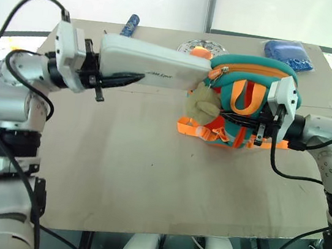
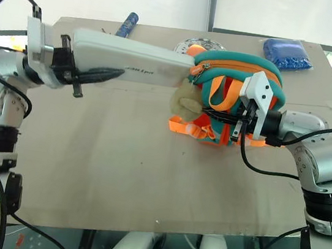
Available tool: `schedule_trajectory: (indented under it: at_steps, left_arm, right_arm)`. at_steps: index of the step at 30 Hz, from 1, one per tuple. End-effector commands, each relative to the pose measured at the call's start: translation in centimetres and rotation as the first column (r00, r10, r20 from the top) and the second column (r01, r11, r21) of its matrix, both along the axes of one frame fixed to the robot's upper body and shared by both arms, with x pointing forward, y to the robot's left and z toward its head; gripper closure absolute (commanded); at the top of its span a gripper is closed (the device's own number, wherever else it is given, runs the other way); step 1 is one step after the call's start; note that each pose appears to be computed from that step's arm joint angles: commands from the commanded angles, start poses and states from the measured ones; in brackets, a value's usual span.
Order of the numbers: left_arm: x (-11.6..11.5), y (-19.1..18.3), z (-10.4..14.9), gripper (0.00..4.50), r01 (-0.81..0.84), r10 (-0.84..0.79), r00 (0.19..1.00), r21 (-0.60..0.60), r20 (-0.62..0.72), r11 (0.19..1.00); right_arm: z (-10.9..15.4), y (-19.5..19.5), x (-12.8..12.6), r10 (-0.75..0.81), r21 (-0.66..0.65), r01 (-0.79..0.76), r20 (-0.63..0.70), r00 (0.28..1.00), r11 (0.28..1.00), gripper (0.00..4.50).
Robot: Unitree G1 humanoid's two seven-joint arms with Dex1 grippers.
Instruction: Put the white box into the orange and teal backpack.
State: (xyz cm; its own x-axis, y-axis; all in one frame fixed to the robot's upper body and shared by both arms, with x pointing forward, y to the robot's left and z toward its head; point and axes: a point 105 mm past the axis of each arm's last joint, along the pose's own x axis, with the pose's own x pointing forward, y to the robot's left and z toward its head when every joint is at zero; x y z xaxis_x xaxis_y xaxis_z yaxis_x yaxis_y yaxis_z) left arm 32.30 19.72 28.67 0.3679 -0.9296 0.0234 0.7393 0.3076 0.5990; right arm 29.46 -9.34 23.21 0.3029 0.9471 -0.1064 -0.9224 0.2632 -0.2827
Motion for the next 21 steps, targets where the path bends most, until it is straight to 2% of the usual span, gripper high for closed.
schedule_trajectory:
  at_steps: [1, 5, 9, 17, 21]
  left_arm:
    - [0.0, -0.1, 1.2, 3.33, 0.016, -0.020, 0.997, 0.047, 0.072, 0.999]
    - [0.3, 0.1, 1.4, 3.33, 0.026, -0.031, 0.997, 0.063, 0.075, 0.998]
    - [0.0, -0.5, 0.4, 3.33, 0.079, -0.084, 0.996, 0.087, 0.045, 0.993]
    - [-1.9, -3.4, -1.7, 3.33, 0.230, -0.228, 0.973, 0.063, -0.047, 0.971]
    - [-2.2, -6.0, -2.2, 3.33, 0.295, -0.293, 0.954, 0.046, -0.061, 0.954]
  right_arm:
    - [1.6, -0.1, -1.1, 0.039, 0.025, -0.041, 0.060, 0.997, 0.999, 4.46]
    - [1.8, -0.1, -1.6, 0.054, 0.031, -0.056, 0.059, 0.997, 0.998, 4.46]
    - [2.0, -0.4, -1.4, 0.037, 0.041, -0.040, 0.067, 0.997, 0.998, 4.46]
    - [2.5, -0.6, -1.5, 0.028, 0.085, -0.033, 0.065, 0.998, 0.996, 4.46]
    - [2.6, -0.4, -2.1, 0.056, 0.084, -0.061, 0.057, 0.997, 0.995, 4.46]
